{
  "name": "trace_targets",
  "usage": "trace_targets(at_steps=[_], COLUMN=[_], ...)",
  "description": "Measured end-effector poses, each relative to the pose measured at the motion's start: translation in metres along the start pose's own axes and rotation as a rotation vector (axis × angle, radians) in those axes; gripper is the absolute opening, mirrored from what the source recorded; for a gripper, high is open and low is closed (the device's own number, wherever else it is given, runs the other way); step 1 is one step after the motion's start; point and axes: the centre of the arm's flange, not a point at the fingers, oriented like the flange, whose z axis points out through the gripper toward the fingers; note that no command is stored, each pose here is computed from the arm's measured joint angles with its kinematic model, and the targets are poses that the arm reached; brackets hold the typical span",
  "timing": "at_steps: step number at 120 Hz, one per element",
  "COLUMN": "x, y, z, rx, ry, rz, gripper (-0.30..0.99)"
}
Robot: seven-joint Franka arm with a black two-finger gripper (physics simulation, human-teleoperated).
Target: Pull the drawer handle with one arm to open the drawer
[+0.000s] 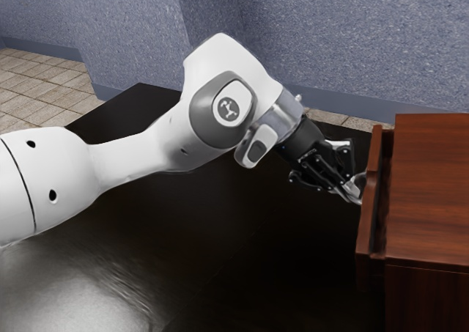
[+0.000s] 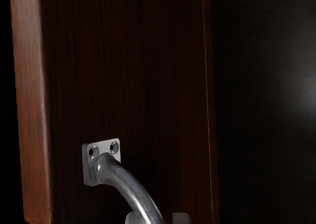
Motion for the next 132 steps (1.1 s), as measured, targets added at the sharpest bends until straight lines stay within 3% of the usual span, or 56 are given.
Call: trace_targets(at_steps=[21,51,76,118,132], x=[0.002,0.009,0.013,0.015,0.017], y=[0.035,0.075,0.115,0.119,0.115], z=[-0.016,-0.056,-0.084,-0.094,-0.097], rx=[-0.03,-0.102,-0.143,-0.16,-0.158], ry=[-0.008,-0.047,-0.07,-0.08,-0.083], rz=[-0.046,-0.068,-0.114,-0.11,-0.102], gripper=[0.01,-0.02,0.07,0.05,0.13])
